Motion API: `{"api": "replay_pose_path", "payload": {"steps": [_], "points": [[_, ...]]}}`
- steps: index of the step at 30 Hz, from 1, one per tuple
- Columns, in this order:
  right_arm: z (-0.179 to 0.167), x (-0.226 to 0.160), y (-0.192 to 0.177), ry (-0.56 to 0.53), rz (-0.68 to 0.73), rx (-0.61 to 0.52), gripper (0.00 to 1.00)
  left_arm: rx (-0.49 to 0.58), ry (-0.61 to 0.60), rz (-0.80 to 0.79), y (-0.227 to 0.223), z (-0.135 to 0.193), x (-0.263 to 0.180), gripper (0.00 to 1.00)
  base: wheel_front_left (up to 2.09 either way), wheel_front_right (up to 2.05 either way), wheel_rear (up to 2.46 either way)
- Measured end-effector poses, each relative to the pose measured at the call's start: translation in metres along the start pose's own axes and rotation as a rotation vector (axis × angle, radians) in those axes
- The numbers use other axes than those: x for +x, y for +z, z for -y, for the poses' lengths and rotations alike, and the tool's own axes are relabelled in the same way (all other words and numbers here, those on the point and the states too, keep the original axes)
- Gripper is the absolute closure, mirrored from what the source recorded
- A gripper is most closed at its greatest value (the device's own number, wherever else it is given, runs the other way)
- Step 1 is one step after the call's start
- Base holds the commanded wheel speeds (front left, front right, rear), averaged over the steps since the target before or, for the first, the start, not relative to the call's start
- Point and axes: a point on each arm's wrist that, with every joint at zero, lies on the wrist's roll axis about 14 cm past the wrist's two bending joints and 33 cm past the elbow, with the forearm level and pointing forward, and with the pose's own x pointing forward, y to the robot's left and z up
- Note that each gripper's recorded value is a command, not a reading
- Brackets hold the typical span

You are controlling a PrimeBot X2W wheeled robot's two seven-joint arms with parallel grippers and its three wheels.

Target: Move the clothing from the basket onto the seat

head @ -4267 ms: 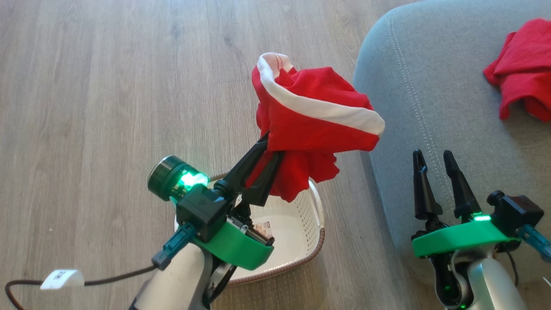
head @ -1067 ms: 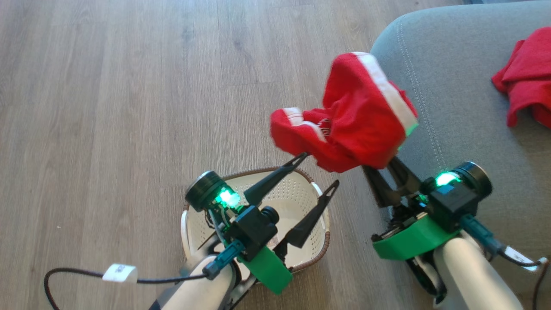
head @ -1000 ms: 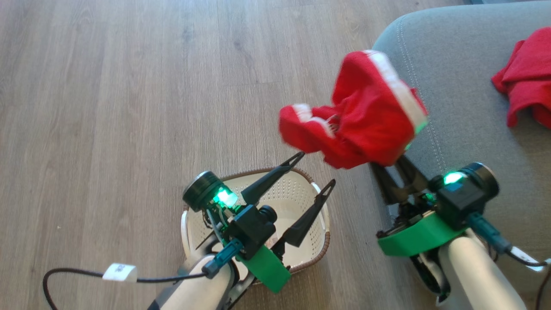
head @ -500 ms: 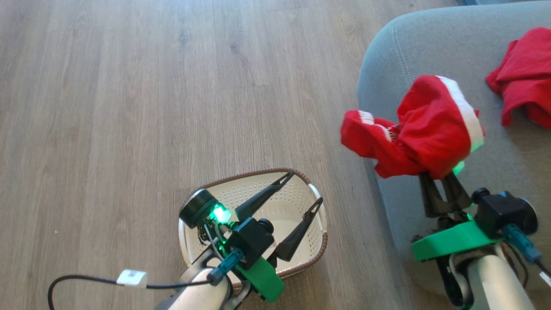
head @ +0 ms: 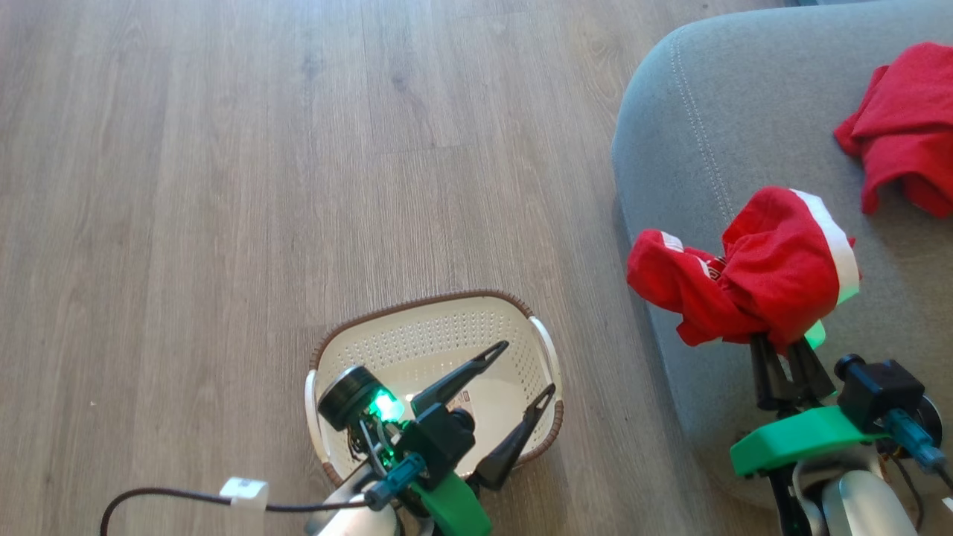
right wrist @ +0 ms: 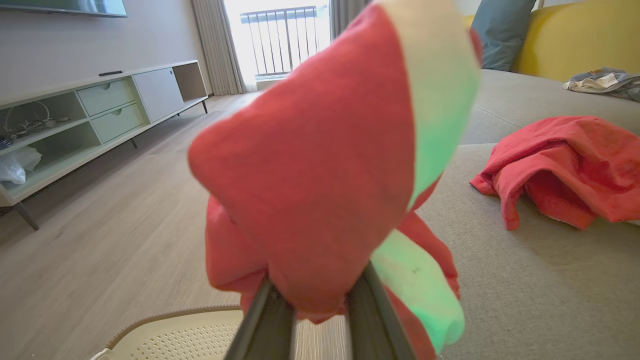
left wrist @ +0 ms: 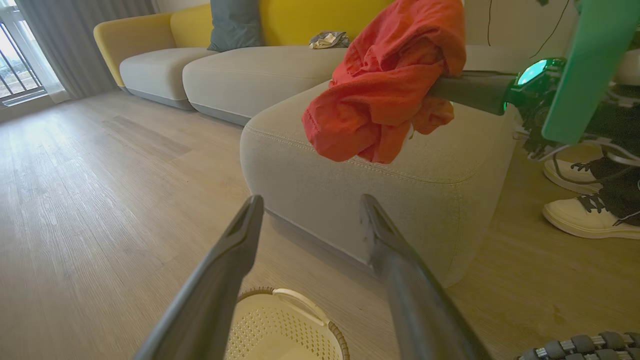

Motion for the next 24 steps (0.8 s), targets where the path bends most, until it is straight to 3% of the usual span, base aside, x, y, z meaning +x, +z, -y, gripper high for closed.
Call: {"api": "replay_pose_path", "payload": {"steps": [24], "points": [[-0.003,0.000,-0.016,0.006,-0.050,0.016,1.00,-0.029,-0.010,-0.039,-0.015,0.002,-0.001,0.00,0.00,0.00,0.00]]}}
